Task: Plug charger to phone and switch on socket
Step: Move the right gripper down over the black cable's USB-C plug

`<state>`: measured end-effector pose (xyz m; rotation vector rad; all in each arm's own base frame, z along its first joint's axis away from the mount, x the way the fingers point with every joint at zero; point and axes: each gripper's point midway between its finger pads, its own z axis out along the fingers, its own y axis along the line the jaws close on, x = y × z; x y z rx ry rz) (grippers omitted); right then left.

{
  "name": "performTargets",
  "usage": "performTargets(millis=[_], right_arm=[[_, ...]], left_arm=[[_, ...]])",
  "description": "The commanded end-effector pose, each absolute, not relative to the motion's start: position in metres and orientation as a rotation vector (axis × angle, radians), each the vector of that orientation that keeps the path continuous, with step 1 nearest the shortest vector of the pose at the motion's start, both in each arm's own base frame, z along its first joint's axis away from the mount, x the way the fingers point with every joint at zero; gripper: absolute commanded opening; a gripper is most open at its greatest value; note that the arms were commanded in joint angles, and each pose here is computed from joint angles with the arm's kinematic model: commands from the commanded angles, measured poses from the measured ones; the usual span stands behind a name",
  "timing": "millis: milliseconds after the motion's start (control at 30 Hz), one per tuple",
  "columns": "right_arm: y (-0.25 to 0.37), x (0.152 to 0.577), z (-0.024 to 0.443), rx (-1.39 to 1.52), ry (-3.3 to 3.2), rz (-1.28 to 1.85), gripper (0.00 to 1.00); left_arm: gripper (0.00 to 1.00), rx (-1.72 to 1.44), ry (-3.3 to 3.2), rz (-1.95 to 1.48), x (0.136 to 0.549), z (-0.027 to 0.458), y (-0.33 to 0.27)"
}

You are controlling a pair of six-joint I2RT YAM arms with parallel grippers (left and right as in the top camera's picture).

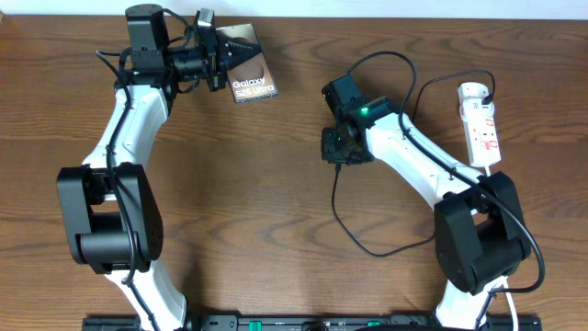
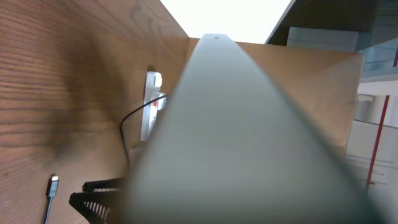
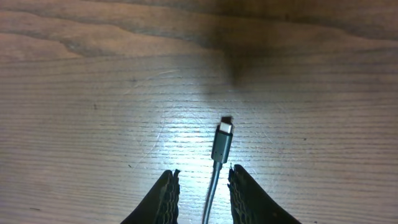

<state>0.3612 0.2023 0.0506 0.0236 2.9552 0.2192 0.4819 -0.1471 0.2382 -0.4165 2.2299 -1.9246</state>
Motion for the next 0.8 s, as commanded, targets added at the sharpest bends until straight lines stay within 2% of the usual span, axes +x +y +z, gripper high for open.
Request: performTargets(millis=[0,767], right_arm=[[0.202,0.362,0.040,0.062,2.975,0.181,0.25],[0.193,0.349,0.033,0.076,3.027,0.126,0.24]], left_arm=[[0.07,-0.359,2.219,-1.942,0.479,0.243,-0.147],[0.07,-0.446,2.216,-1.831,0.493,0.234,-0.148]])
